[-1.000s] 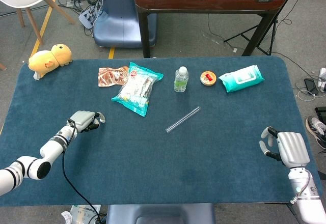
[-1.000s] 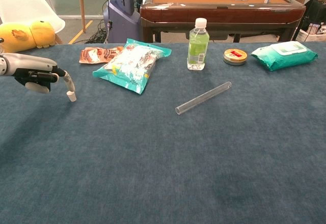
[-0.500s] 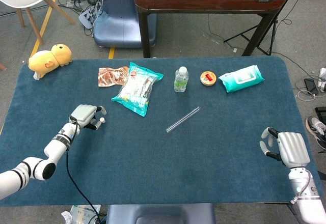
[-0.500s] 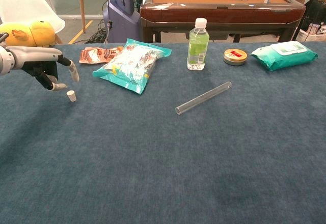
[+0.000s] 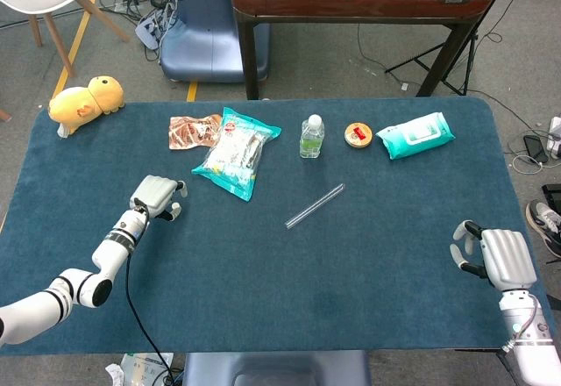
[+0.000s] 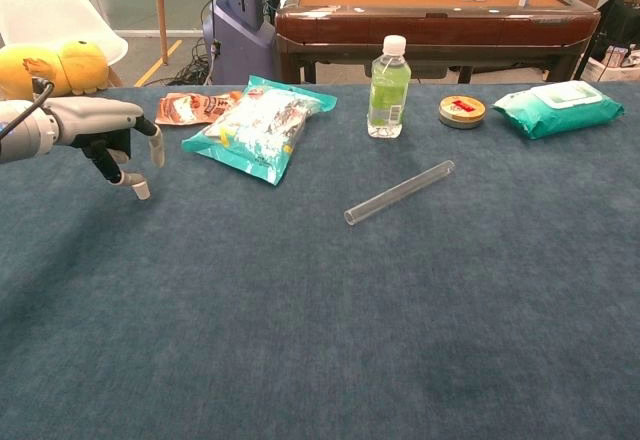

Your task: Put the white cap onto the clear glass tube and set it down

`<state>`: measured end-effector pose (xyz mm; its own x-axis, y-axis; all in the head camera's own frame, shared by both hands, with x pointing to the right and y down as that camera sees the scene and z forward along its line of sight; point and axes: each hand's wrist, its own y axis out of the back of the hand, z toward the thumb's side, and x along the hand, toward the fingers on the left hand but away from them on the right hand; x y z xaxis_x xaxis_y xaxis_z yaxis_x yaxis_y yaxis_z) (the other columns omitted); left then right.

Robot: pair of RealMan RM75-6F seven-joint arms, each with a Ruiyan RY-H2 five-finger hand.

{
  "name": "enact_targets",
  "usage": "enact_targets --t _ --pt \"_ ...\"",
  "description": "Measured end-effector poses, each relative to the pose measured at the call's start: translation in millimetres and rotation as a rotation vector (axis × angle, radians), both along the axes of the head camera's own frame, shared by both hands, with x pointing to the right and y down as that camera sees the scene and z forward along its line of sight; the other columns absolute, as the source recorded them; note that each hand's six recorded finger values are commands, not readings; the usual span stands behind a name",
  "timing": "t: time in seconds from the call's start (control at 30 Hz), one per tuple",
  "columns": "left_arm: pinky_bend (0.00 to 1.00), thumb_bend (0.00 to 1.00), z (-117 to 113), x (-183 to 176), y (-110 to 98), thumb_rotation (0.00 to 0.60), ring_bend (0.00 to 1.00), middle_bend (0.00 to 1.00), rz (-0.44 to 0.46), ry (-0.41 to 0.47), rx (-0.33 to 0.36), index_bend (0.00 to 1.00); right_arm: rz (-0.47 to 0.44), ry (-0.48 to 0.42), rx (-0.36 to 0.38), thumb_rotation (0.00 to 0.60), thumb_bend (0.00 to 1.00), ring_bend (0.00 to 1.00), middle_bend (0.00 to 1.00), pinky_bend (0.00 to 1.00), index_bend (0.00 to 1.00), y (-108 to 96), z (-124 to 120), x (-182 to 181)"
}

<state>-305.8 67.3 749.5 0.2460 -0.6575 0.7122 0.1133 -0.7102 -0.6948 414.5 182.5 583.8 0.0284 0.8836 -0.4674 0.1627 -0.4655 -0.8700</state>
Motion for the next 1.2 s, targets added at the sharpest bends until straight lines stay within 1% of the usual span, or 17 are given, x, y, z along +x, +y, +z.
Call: enact_targets --t 0.23,0.47,1.2 --pt "1.00 0.24 0 -8 5 0.600 1.00 1.00 0.003 -0.019 0.008 0.41 -0.004 -0.001 0.000 0.600 0.36 0.77 0.68 0.77 0.53 0 0 -1" --pt "1.00 0.24 5 -9 8 0.600 1.00 1.00 -0.011 -0.021 0.012 0.44 -0.004 -0.002 0.002 0.600 0.36 0.77 0.68 0.77 0.53 0 0 -2" --pt "1.00 0.24 18 -12 3 0.600 1.00 1.00 -0.047 -0.035 -0.012 0.47 0.012 0.009 0.001 0.600 0.36 0.77 0.68 0.77 0.53 1 -2 3"
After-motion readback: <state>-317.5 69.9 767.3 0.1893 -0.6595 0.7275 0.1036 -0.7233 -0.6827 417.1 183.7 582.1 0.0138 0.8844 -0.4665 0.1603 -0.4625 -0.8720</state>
